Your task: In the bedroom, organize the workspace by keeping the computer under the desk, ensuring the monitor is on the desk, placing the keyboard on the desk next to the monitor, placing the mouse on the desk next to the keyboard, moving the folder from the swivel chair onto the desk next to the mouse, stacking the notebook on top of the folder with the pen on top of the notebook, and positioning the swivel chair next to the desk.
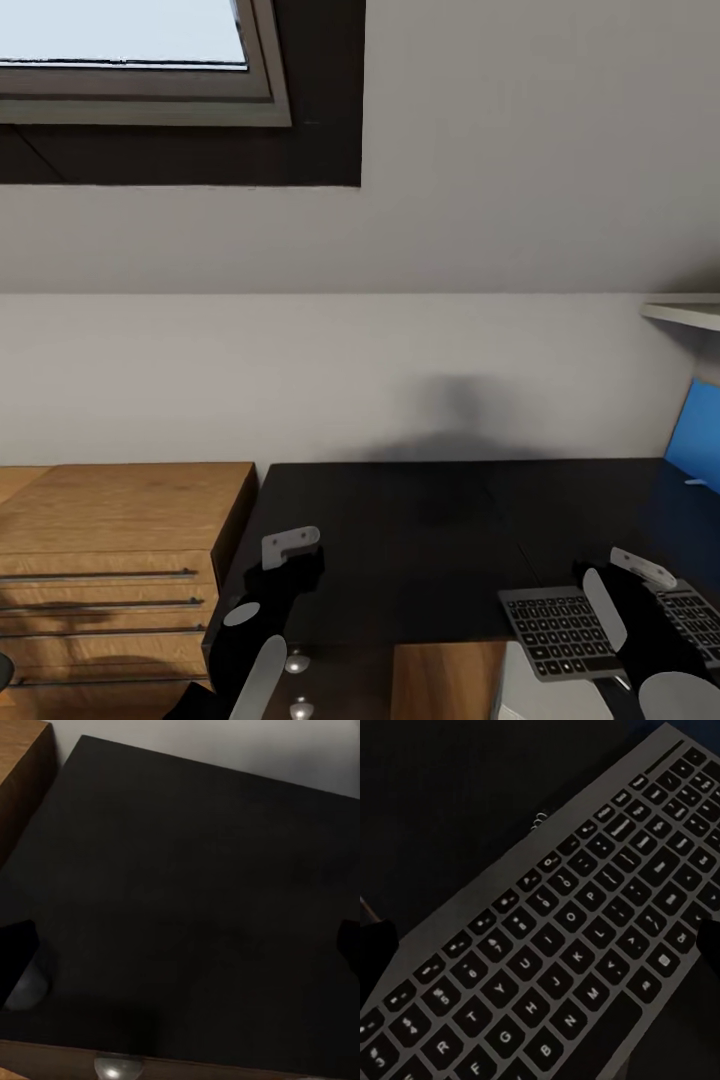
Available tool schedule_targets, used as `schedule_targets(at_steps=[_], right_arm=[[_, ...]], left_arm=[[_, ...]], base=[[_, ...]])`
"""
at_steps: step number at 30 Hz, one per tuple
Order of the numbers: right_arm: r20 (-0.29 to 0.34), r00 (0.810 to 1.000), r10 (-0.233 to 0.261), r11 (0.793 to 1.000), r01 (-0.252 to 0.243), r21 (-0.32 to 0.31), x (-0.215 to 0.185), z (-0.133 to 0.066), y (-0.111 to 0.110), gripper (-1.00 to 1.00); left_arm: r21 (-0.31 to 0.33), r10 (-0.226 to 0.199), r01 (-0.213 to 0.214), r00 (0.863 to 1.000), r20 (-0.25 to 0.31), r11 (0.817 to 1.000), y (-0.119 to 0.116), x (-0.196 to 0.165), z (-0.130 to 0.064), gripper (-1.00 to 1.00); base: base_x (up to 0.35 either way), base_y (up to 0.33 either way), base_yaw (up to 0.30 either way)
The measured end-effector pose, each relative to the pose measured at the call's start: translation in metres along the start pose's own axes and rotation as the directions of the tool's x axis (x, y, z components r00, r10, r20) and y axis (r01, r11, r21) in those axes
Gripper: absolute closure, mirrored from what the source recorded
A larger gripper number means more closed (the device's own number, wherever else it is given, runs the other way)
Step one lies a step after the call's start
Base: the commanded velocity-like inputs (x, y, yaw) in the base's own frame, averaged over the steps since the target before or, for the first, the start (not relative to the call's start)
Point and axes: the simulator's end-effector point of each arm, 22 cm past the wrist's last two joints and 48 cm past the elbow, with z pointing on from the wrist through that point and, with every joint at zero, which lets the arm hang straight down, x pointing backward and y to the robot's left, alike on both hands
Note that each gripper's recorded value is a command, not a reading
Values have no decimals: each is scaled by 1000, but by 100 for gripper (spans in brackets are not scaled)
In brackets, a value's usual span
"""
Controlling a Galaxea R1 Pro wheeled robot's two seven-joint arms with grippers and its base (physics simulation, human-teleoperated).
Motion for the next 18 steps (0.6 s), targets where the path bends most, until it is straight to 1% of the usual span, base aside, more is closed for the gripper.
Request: schedule_targets(at_steps=[7,11,15,18], right_arm=[[1,1000,-1,1000,1,-1,0,0,0,-100],[1,1000,-1,1000,1,-1,0,0,0,-100],[1,1000,-1,1000,1,0,0,0,0,-100],[1,1000,-2,1000,2,0,0,0,0,-100]], left_arm=[[-1,2,-2,1000,-5,1000,1,2,1,-100],[-11,13,-13,1000,-26,1000,4,12,5,-100],[-15,16,-17,999,-34,1000,5,16,7,-100],[-16,17,-18,999,-35,1000,5,17,7,-100]], base=[[0,0,0],[-7,0,0],[-174,-17,0],[-101,-13,0]])
